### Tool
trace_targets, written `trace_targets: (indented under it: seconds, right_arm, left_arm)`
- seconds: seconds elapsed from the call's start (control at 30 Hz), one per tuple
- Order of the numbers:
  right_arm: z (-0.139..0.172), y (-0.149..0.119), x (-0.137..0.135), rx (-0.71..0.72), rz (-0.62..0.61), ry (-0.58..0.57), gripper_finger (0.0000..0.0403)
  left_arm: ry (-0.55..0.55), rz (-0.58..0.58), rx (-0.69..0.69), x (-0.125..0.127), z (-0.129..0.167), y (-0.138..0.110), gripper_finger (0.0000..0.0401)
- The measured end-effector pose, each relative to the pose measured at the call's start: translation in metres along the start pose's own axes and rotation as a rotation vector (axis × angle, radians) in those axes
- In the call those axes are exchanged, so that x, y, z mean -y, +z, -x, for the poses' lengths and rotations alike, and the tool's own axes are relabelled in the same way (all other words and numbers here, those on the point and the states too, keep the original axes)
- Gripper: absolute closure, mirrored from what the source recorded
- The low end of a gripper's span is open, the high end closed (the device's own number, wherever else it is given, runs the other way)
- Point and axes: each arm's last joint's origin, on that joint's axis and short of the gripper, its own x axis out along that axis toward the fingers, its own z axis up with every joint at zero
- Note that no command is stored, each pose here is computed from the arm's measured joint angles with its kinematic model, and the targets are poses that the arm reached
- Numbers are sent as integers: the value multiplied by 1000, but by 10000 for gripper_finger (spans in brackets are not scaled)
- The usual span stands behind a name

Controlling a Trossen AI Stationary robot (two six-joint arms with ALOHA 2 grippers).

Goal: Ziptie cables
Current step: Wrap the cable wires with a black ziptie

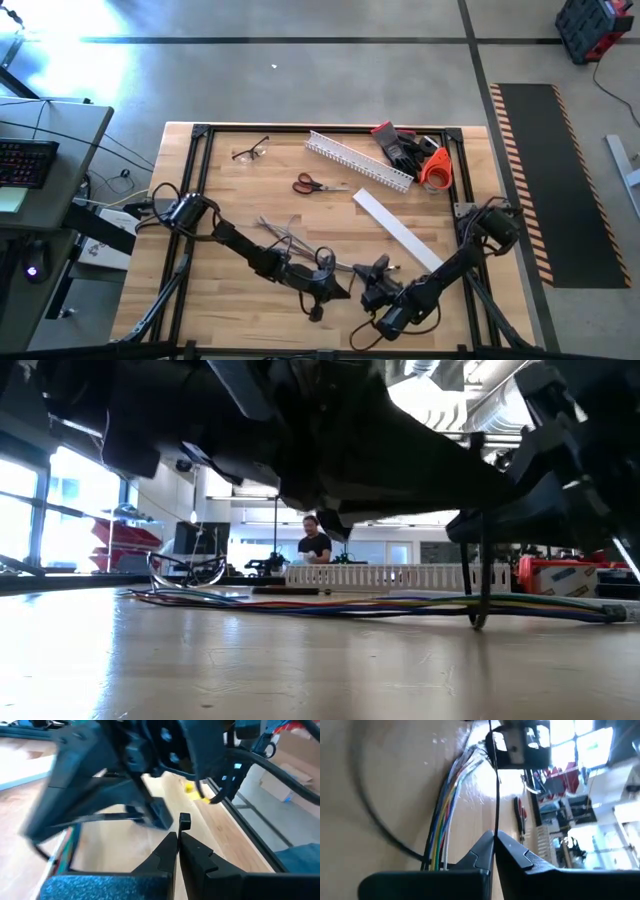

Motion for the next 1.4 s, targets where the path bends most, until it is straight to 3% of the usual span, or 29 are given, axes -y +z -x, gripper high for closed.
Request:
trace_targets:
  seconds: [0.23, 0.47, 0.77, 1.4]
  right_arm:
    - [-2, 17, 8, 11, 35, -15, 403]
    - [-21, 14, 11, -4, -44, -49, 403]
    - [-50, 21, 7, 39, -63, -34, 403]
    - [-41, 23, 3, 53, 65, -43, 403]
  left_arm:
    - [55, -30, 15, -1, 25, 12, 401]
    - [60, -35, 8, 1, 43, 16, 401]
    - [90, -43, -78, 3, 45, 5, 401]
    - [73, -53, -82, 4, 45, 5, 401]
